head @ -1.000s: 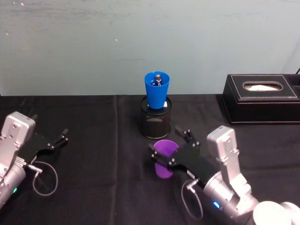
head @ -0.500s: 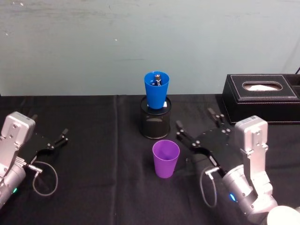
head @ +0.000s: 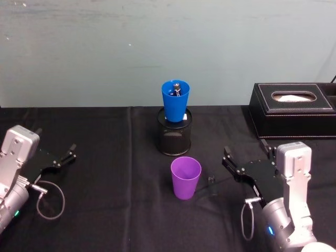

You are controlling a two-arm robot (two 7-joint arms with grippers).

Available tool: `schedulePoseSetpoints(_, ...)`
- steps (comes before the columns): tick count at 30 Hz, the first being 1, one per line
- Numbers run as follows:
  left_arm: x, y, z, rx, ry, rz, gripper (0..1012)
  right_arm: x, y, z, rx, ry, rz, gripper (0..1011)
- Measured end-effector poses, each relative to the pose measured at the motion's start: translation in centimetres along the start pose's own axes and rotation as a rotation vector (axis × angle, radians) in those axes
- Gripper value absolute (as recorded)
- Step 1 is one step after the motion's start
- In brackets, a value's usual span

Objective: Pick up one cup with a gripper and tap it against the other cup.

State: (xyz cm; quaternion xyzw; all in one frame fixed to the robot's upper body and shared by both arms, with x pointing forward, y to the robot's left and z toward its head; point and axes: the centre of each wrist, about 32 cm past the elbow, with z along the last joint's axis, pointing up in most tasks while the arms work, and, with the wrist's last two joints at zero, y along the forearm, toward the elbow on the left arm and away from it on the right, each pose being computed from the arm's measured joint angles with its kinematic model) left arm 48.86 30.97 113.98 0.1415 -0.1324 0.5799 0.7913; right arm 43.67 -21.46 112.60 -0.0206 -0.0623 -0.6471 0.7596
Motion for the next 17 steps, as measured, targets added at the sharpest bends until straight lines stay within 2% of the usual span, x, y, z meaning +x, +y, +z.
schedulePoseSetpoints(17,0.0,0.0,0.0,0.0,0.0,0.0,1000,-0.11,0.05,0.24,0.006,0.002,0.004,1002)
